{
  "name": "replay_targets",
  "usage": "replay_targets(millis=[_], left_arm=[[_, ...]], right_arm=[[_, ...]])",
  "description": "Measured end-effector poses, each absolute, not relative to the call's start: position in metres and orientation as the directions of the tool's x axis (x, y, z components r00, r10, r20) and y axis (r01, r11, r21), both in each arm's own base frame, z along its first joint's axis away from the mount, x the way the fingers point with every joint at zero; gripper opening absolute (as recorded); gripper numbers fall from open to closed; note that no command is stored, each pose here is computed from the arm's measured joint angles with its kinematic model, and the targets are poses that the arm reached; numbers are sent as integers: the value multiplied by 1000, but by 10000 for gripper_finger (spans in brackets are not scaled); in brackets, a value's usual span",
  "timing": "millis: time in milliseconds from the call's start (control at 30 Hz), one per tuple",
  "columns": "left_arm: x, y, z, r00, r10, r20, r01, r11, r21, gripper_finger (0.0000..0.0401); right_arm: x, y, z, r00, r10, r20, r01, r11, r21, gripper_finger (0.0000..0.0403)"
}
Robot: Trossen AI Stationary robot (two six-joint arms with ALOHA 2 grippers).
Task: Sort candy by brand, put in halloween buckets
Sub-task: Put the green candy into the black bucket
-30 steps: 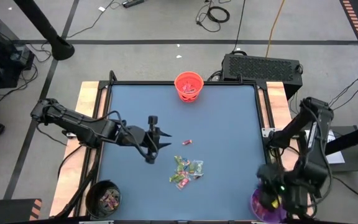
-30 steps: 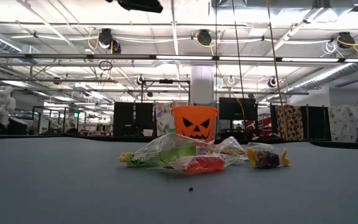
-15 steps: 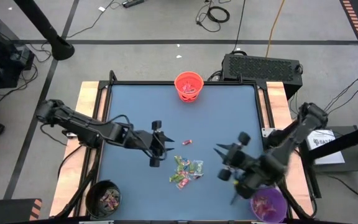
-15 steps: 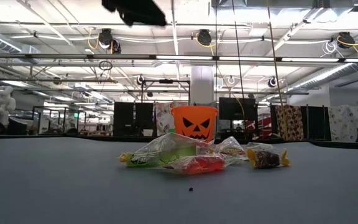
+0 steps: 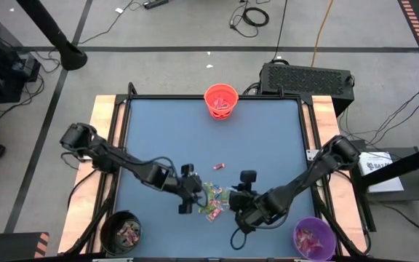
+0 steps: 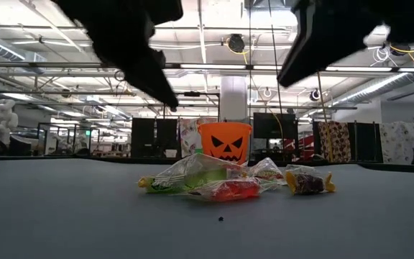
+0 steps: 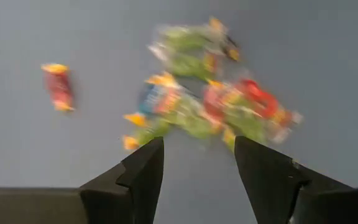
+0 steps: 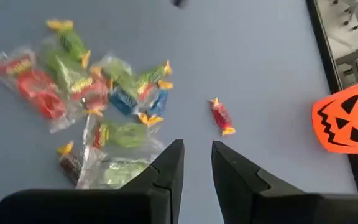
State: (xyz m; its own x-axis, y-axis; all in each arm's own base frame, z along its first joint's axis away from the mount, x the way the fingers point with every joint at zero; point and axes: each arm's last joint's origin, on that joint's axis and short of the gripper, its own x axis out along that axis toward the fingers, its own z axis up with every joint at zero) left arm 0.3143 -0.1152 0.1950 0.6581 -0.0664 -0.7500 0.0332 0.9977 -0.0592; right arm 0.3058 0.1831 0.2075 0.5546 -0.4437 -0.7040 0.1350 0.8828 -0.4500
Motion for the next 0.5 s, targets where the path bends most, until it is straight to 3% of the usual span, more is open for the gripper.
replay_targets(millis=[133,300,500], left_arm=[[309,-134,187,631,-110,-768,74,994,-82,206],[304,-154,176,606,-138,-784,76,990,-116,206],[305,-162,158,591,-82,-802,-41,990,-131,206]], right_arm=[[310,188,202,554,-374,-744,85,914,-396,75],[322,198,206,636,-229,-737,3,956,-294,75],[334,197,212,698,-164,-698,-47,961,-273,75]])
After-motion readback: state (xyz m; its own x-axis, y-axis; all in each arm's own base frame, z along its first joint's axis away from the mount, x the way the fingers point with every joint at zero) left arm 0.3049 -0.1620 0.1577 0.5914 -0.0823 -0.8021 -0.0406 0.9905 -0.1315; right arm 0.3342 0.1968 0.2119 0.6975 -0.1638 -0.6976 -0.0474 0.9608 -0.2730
